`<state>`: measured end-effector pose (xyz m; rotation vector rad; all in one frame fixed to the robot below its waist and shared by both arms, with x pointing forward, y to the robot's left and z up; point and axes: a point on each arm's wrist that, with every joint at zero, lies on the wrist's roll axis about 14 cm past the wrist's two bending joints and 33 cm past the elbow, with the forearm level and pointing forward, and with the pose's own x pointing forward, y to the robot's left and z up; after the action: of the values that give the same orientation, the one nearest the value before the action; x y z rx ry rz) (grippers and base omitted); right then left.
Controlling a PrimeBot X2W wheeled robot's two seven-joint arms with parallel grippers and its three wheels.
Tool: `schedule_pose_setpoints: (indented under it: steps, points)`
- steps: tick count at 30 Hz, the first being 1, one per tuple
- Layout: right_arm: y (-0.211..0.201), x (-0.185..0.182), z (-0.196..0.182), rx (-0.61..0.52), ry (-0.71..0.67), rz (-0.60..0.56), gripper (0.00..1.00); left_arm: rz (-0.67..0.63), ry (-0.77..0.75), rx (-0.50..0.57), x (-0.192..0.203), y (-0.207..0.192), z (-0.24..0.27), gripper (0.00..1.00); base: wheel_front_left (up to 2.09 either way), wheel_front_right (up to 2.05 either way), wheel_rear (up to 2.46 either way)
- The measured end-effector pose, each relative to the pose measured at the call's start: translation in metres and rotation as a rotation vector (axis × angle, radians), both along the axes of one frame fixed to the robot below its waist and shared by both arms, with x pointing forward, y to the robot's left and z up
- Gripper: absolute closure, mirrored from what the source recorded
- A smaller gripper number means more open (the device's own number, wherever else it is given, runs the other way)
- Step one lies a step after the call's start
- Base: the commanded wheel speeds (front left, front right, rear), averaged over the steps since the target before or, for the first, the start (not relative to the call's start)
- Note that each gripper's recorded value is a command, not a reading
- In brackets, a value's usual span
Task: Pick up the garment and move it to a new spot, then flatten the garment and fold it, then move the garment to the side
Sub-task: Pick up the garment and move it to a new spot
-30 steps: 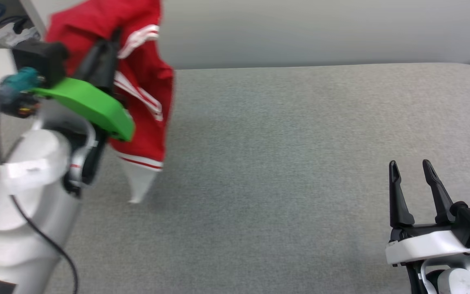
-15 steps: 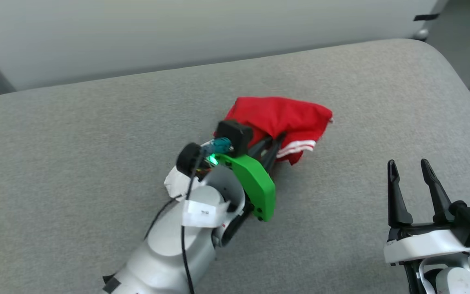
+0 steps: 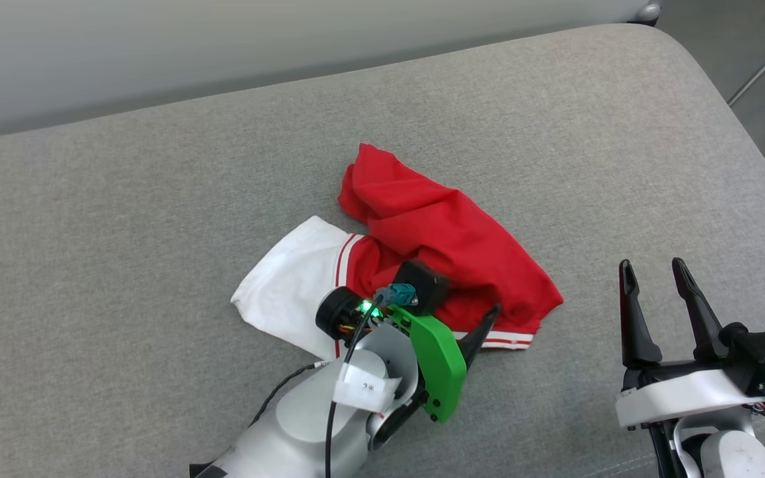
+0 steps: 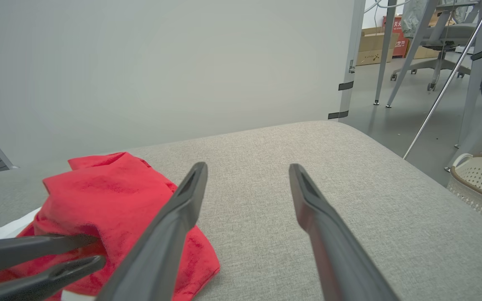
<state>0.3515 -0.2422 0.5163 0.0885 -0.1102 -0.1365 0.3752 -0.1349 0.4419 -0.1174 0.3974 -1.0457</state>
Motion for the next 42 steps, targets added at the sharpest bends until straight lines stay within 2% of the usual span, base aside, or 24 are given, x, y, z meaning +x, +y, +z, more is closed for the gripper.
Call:
schedule_pose_setpoints:
  steps: [4, 10, 14, 19, 24, 28, 35, 42]
  points:
    - [0.003, 0.002, 0.001, -0.008, -0.003, 0.010, 0.00, 0.034, -0.027, -0.078, 0.003, 0.003, 0.015, 0.00, 0.00, 0.00, 0.00]
    - [0.013, 0.004, 0.004, -0.024, -0.014, 0.046, 0.00, 0.159, -0.106, -0.169, 0.024, 0.026, 0.051, 0.00, 0.00, 0.00, 0.00]
    - [0.022, 0.005, 0.006, -0.038, -0.021, 0.076, 0.00, 0.291, -0.185, -0.181, 0.046, 0.063, 0.074, 0.00, 0.00, 0.00, 0.00]
    - [0.035, 0.010, 0.014, -0.044, -0.047, 0.116, 0.00, 0.513, -0.349, -0.233, 0.072, 0.140, 0.127, 0.00, 0.00, 0.00, 0.00]
    - [0.043, 0.008, 0.015, -0.042, -0.054, 0.143, 0.00, 0.684, -0.400, -0.228, 0.054, 0.206, 0.127, 0.00, 0.00, 0.00, 0.00]
    - [0.051, 0.008, 0.021, -0.043, -0.072, 0.165, 0.00, 0.787, -0.435, -0.238, 0.029, 0.237, 0.128, 0.00, 0.00, 0.00, 0.00]
    - [0.052, 0.005, 0.022, -0.035, -0.076, 0.172, 0.00, 0.908, -0.453, -0.209, -0.003, 0.262, 0.114, 0.00, 0.00, 0.00, 0.00]
    - [0.057, 0.007, 0.017, -0.033, -0.063, 0.187, 0.00, 0.904, -0.451, -0.197, -0.011, 0.261, 0.104, 0.00, 0.00, 0.00, 0.00]
